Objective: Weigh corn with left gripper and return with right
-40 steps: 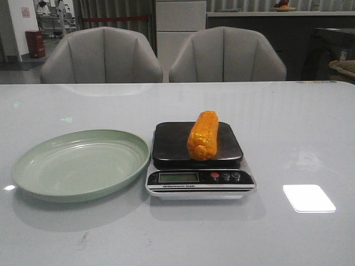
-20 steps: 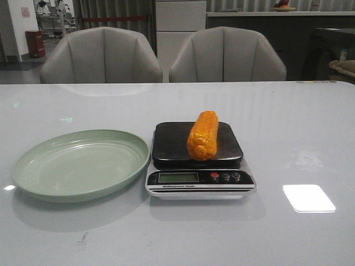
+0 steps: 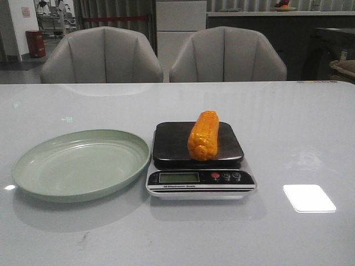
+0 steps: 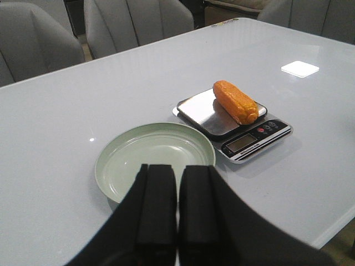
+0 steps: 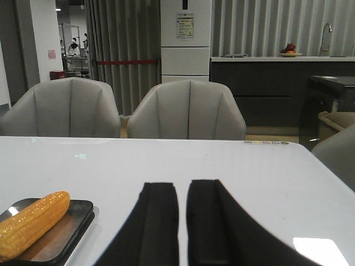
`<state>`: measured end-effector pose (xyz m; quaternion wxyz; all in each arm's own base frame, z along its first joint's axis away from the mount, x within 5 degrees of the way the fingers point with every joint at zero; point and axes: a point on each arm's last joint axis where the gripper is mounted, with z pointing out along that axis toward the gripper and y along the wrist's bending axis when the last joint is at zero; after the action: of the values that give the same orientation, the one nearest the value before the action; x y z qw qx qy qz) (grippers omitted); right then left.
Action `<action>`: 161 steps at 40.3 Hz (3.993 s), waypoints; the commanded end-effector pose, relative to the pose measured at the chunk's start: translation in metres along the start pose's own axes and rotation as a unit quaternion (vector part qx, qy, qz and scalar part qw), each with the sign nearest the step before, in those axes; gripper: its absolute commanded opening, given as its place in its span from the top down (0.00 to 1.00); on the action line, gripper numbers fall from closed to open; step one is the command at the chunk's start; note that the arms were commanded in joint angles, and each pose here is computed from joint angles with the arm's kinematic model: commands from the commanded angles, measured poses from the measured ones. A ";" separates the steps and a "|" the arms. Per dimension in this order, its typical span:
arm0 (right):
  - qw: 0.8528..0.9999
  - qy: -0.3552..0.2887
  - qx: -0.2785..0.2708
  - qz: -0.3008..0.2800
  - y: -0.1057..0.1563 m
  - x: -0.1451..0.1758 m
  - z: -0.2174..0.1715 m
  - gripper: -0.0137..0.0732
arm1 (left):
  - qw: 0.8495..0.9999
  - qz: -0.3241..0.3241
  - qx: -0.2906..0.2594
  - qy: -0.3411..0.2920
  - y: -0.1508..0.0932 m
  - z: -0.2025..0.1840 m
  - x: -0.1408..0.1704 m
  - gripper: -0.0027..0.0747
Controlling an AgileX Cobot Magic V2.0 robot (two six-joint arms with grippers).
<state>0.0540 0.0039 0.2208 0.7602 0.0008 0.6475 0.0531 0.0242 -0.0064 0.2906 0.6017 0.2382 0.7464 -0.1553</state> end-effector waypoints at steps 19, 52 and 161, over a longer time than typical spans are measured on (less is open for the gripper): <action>0.983 0.178 0.036 0.004 0.001 -0.067 0.038 0.59 | 0.999 0.002 0.002 -0.047 0.000 -0.002 -0.014 0.80; 0.965 0.252 -0.064 0.025 0.027 -0.069 0.081 0.14 | 0.999 0.002 0.002 -0.050 0.000 -0.002 -0.015 0.80; 0.802 0.562 -0.140 0.146 0.332 0.046 0.274 0.56 | 0.998 0.001 0.002 -0.056 0.000 -0.004 -0.015 0.80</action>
<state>0.3030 0.3482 0.2110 0.1929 -0.0332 0.9608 0.1965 0.0227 -0.0054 0.2922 0.6115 0.2359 0.7382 -0.1594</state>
